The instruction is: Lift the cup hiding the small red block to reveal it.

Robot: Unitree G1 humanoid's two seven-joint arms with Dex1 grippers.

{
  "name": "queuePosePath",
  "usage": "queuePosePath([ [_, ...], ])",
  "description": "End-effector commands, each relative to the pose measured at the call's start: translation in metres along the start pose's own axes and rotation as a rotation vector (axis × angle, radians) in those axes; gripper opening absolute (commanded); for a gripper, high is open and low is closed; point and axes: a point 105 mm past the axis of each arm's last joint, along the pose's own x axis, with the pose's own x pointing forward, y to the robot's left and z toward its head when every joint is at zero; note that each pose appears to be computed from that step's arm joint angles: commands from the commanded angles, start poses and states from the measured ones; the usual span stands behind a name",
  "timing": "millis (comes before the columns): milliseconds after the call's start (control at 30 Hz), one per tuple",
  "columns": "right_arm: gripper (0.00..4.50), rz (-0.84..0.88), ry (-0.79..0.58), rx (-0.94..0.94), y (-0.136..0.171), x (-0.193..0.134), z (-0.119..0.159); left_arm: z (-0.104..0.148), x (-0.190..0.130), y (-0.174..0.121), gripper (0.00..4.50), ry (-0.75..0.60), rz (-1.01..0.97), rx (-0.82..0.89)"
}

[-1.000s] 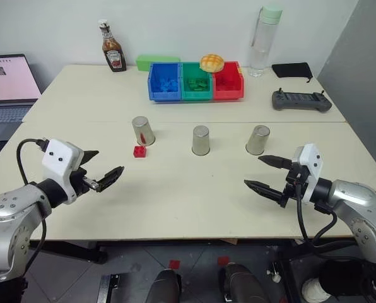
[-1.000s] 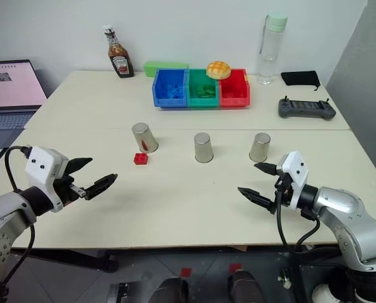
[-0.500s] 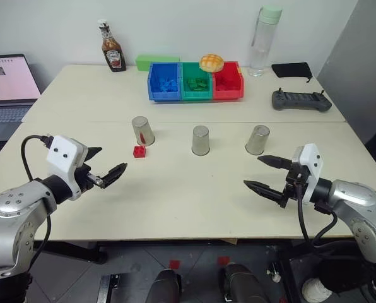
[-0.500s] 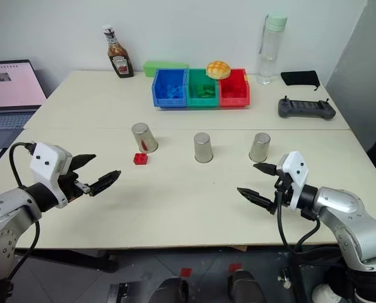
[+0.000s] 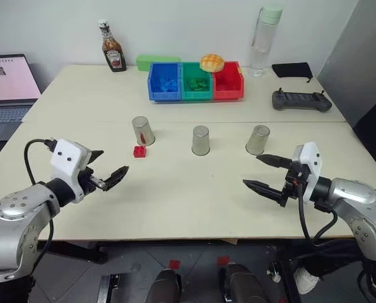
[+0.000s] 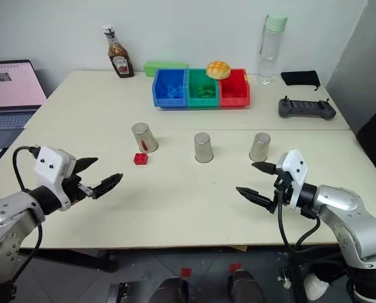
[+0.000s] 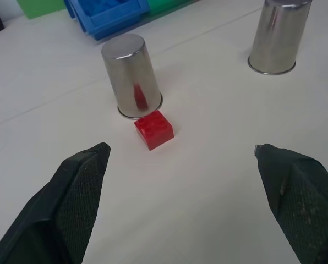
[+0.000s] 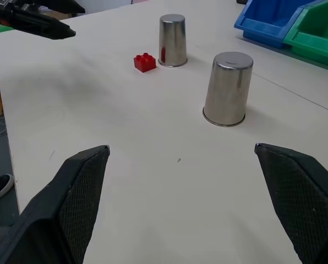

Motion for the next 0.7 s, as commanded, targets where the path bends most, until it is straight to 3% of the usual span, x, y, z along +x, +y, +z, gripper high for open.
queuePosePath([
  [33, 4.50, 0.013, -0.025, -0.040, 0.0035, -0.0008, 0.0079, 0.0143, 0.0012, 0.0000, 4.47, -0.049, 0.001, 0.043],
  [700, 4.50, 0.026, -0.030, -0.036, 0.0047, 0.0006, 0.0046, 0.0111, -0.0039, 0.0017, 4.47, -0.036, 0.009, 0.014],
])
